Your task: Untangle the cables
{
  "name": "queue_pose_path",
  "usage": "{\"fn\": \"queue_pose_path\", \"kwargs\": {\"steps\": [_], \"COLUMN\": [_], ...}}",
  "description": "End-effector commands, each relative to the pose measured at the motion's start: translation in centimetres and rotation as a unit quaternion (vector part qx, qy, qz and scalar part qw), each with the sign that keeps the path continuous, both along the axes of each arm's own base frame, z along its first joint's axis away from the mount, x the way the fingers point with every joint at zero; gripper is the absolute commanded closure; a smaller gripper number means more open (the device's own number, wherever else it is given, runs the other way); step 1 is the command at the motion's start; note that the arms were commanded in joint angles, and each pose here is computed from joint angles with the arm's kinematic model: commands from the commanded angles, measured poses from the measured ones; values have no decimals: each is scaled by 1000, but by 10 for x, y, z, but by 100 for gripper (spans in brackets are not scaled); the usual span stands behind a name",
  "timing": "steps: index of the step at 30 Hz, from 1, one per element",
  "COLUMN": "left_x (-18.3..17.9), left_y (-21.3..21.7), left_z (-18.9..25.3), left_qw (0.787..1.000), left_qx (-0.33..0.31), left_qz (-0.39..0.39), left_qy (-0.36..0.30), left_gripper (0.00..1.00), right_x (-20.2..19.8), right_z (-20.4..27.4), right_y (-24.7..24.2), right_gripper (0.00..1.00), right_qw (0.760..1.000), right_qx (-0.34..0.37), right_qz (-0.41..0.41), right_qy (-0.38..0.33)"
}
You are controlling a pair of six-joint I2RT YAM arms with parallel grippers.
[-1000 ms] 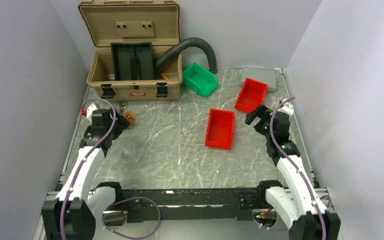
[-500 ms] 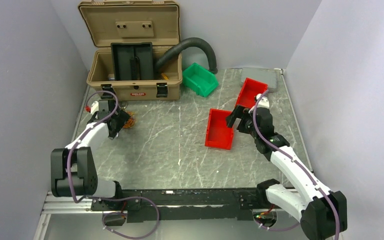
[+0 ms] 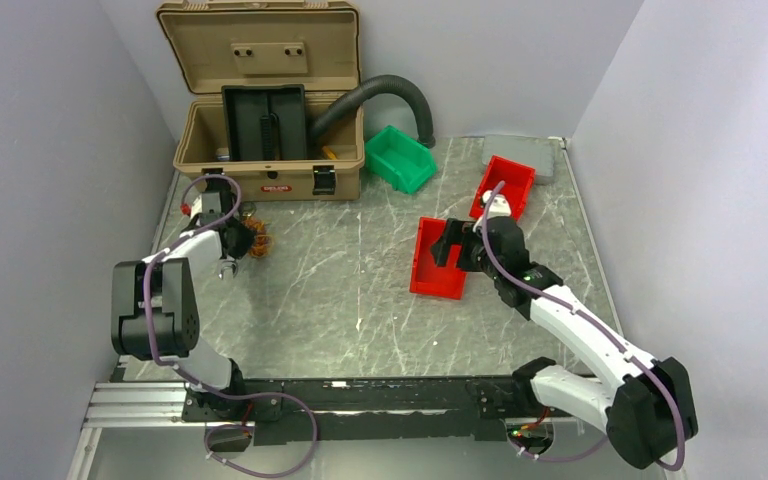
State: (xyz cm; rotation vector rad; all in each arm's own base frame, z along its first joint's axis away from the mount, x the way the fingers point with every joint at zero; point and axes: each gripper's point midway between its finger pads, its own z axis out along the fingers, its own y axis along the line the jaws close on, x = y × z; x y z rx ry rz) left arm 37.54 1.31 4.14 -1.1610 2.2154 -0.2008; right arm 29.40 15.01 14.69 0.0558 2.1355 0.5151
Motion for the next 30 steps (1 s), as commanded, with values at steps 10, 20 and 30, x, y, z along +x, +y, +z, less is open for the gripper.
{"fn": "queue_pose_path", "kwargs": {"steps": [10,20,30], "left_x": [-29,-86,-110], "left_y": [-67,-143,-193], "left_z": [76,126,133], "left_qw": [977,917,853], "left_qx": [-46,-18,-39], "left_qz": [-181,-366,-479], "left_qy": [-105,-160,-205], "left_gripper": [100,100,100], "right_x": [2,2,23], "right_z": [14,-14,-21], "right_y": [84,114,53], "right_gripper": [0,0,0], "right_qw": [995,995,999], "right_qx": [0,-17,-5], "right_qz": [90,94,30], "right_qy": [-34,-6,32]}}
